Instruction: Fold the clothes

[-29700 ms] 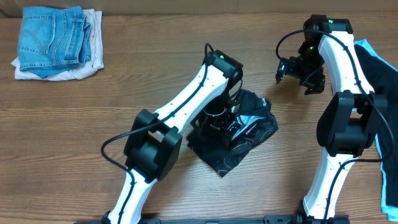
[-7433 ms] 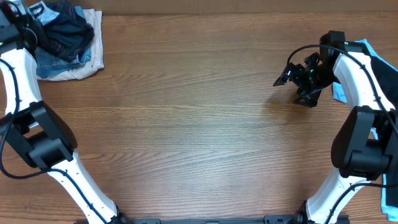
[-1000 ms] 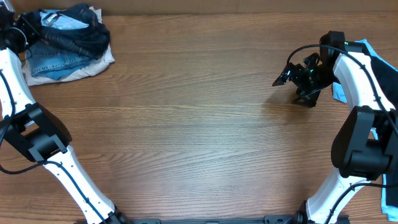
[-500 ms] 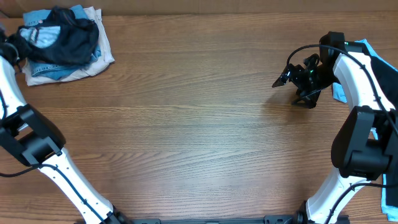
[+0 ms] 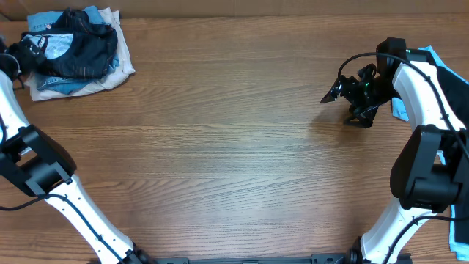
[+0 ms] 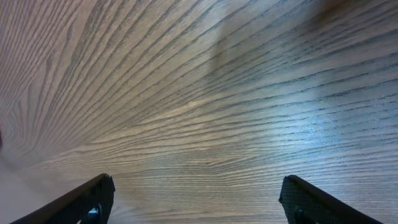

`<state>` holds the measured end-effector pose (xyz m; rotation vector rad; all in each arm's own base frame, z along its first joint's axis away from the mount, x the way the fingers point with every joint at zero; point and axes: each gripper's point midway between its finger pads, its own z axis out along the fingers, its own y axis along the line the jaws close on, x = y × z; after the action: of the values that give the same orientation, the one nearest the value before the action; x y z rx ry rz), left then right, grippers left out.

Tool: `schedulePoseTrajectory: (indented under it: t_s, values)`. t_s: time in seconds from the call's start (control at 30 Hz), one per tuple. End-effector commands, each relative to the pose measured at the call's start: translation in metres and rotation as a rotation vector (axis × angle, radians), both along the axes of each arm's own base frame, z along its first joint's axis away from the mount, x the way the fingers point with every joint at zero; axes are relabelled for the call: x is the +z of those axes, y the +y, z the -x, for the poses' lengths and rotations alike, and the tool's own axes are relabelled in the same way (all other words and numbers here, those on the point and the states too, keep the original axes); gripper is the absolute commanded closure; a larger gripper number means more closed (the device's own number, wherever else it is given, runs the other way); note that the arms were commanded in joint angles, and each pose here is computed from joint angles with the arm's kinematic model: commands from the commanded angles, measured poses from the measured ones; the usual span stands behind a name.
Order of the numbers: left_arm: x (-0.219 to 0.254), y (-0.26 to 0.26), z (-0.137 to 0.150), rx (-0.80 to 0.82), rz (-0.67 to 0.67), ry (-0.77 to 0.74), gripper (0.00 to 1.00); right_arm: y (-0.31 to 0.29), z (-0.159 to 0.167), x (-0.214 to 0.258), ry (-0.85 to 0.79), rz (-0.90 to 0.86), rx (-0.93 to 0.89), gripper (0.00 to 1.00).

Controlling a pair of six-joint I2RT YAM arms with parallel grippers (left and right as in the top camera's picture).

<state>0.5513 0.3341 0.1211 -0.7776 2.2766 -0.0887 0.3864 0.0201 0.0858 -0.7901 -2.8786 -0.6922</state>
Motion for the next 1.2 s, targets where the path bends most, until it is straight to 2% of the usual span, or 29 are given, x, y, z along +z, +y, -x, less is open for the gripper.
schedulePoseTrajectory:
  t_s: [0.0,0.13,0.17,0.23,0.4,0.57,0.83,1.17]
  values:
    - [0.085,-0.015,-0.012,0.0,-0.016,-0.155,0.0,0.001,-0.006,0.007,-0.029,-0.004,0.009,0.1]
    - [0.114,-0.04,-0.014,0.003,0.046,-0.194,0.0,0.001,-0.007,0.007,-0.033,-0.003,0.008,0.1]
    - [0.107,-0.053,-0.014,0.032,0.113,-0.171,0.01,0.001,-0.008,0.007,-0.041,-0.003,0.008,0.1]
    - [0.093,-0.067,-0.018,0.039,0.164,-0.135,0.04,0.001,-0.01,0.007,-0.047,-0.002,0.008,0.1]
    - [0.062,-0.113,-0.041,-0.01,0.239,-0.091,0.1,0.001,-0.01,0.007,-0.048,-0.001,0.008,0.1]
    - [0.044,-0.145,-0.062,0.014,0.315,-0.088,0.21,0.0,-0.011,0.007,-0.051,-0.001,0.009,0.1]
    - [0.029,-0.146,-0.067,0.071,0.365,-0.079,0.29,0.0,-0.011,0.007,-0.061,0.004,0.03,0.1]
    - [0.053,-0.145,-0.065,0.003,0.338,-0.115,0.35,0.0,-0.011,0.007,-0.065,0.004,0.032,0.1]
